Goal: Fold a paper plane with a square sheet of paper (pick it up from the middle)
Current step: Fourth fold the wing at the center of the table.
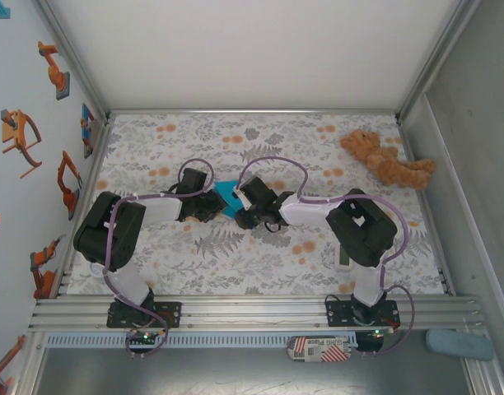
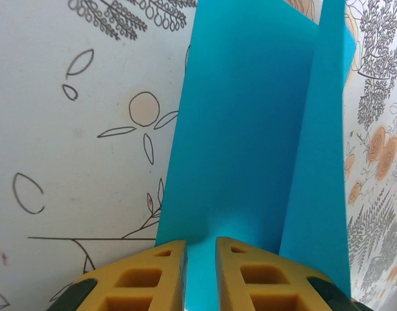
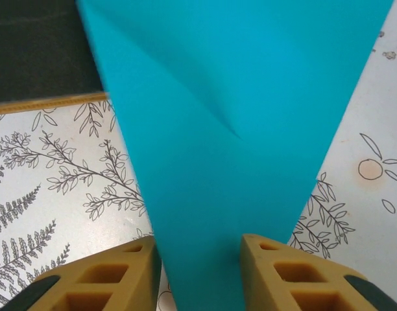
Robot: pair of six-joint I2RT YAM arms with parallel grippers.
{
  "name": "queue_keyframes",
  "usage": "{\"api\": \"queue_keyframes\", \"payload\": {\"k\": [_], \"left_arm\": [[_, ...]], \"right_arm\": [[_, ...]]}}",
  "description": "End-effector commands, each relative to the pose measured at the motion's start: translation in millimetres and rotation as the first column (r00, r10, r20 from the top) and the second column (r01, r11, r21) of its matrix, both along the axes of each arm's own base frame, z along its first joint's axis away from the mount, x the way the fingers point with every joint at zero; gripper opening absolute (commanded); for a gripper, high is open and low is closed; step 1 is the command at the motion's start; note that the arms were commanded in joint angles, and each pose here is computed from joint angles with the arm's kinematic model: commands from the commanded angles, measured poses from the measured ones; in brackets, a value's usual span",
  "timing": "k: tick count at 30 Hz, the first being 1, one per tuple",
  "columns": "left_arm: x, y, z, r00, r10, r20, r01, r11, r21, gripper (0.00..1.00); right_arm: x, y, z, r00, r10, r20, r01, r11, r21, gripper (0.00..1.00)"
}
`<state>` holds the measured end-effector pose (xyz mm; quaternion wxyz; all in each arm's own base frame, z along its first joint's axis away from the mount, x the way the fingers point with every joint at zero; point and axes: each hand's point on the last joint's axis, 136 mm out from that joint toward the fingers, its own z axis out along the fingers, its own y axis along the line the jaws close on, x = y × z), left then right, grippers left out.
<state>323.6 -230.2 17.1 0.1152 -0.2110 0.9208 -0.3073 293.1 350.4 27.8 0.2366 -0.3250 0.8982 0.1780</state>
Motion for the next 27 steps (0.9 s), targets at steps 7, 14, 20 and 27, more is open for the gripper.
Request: {"api": "queue_keyframes", "payload": {"k": [7, 14, 20, 27], "left_arm": [[-5, -1, -7, 0.999, -0.009, -0.039, 0.009, 1.0, -0.006, 0.21], [-7, 0, -7, 0.999, -0.007, -0.041, 0.007, 1.0, -0.001, 0.22], [-6, 1, -7, 0.999, -0.006, -0.041, 0.006, 1.0, 0.001, 0.22], [-5, 1, -4, 0.999, -0.004, -0.034, 0.004, 1.0, 0.002, 0.22]], "right_arm": [[9, 4, 4, 0.998, 0.014, 0.059, -0.011, 0.998, -0.056, 0.35], [7, 5, 0, 0.998, 0.021, 0.054, -0.018, 0.998, -0.062, 0.33], [7, 6, 1, 0.998, 0.026, 0.056, -0.023, 0.998, -0.055, 0.24], [2, 8, 2, 0.998, 0.049, 0.041, -0.047, 0.998, -0.037, 0.15]]}}
